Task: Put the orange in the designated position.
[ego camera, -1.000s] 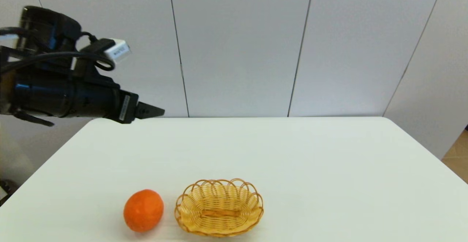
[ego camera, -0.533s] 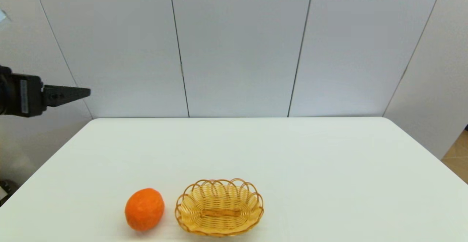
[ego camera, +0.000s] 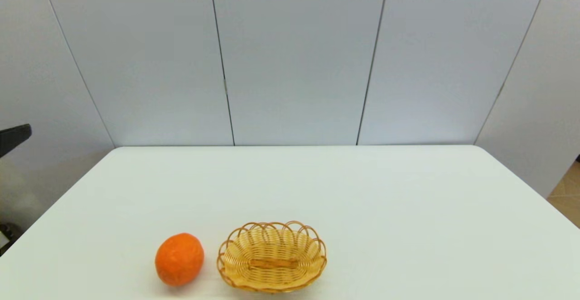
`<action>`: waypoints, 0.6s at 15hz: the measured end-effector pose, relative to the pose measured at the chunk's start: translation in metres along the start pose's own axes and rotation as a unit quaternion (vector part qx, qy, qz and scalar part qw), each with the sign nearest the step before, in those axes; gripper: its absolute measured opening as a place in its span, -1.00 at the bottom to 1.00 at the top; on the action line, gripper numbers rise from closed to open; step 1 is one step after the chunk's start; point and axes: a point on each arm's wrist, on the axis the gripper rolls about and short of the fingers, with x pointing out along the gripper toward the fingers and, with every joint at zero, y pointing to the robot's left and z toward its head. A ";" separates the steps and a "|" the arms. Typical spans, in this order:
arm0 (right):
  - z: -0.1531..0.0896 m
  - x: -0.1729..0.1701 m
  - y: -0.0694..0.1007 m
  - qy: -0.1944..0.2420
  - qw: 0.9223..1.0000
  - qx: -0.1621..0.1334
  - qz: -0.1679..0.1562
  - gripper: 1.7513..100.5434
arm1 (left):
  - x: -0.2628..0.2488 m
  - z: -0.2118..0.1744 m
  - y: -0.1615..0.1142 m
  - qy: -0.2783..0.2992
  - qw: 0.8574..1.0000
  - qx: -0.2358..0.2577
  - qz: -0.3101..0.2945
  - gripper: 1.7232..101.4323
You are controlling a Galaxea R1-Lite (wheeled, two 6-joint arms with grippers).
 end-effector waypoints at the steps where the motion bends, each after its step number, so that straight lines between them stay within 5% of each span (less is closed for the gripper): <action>1: 0.000 0.000 0.000 0.000 1.000 0.000 0.000 0.95 | -0.009 -0.001 -0.001 -0.028 1.000 0.002 0.004 0.91; 4: 0.000 0.000 0.000 0.000 1.000 0.000 0.000 0.95 | -0.030 -0.004 -0.003 -0.105 0.994 0.012 0.014 0.91; 9: 0.000 0.000 0.000 0.000 1.000 0.000 0.000 0.95 | -0.059 -0.034 -0.010 -0.135 0.991 0.014 0.017 0.92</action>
